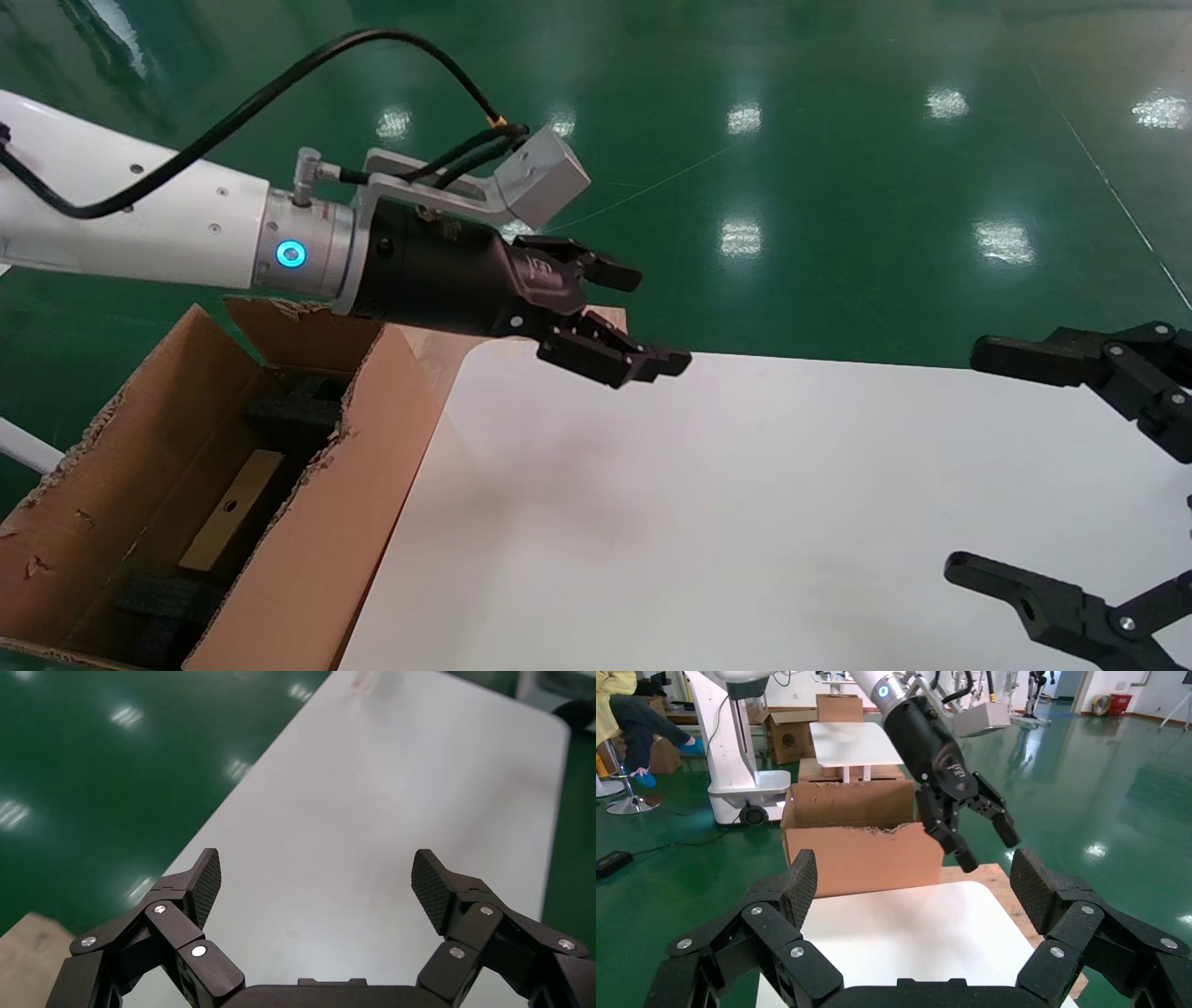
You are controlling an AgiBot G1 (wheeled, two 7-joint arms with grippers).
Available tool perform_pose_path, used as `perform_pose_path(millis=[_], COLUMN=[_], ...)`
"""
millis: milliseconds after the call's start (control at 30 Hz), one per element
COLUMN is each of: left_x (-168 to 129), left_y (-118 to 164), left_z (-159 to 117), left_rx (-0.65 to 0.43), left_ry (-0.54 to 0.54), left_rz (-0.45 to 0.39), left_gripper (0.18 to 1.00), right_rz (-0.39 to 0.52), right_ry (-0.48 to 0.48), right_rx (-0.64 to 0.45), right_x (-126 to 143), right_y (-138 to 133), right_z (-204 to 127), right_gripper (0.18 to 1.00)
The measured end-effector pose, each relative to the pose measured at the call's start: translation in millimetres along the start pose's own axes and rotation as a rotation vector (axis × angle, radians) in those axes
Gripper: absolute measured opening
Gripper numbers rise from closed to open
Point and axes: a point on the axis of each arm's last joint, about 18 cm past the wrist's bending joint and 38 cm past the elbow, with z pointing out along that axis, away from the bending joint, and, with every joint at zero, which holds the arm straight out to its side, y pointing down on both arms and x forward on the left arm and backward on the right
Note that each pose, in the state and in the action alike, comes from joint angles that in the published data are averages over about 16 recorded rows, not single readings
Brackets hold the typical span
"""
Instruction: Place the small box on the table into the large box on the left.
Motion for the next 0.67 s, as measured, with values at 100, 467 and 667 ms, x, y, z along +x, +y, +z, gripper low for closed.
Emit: perform_pose_path(millis=[100, 467, 667], left_x=[8, 33, 39], left_y=[3, 12, 15], left_z=[1, -3, -6], left_rx=[0.03, 0.147, 0.184], left_ry=[0.04, 0.16, 0.188], left_rz=[0.012, 0.061, 0.077], left_gripper=[1.001, 1.001, 1.001], right_rz=[0.0, 0.0, 0.0], right_ry=[0.0, 0.0, 0.0], right_rx=[0.0, 0.0, 0.0], right_x=[0, 0, 0], right_y=[0, 0, 0], right_z=[0, 0, 0], right_gripper=[1.001, 1.001, 1.001])
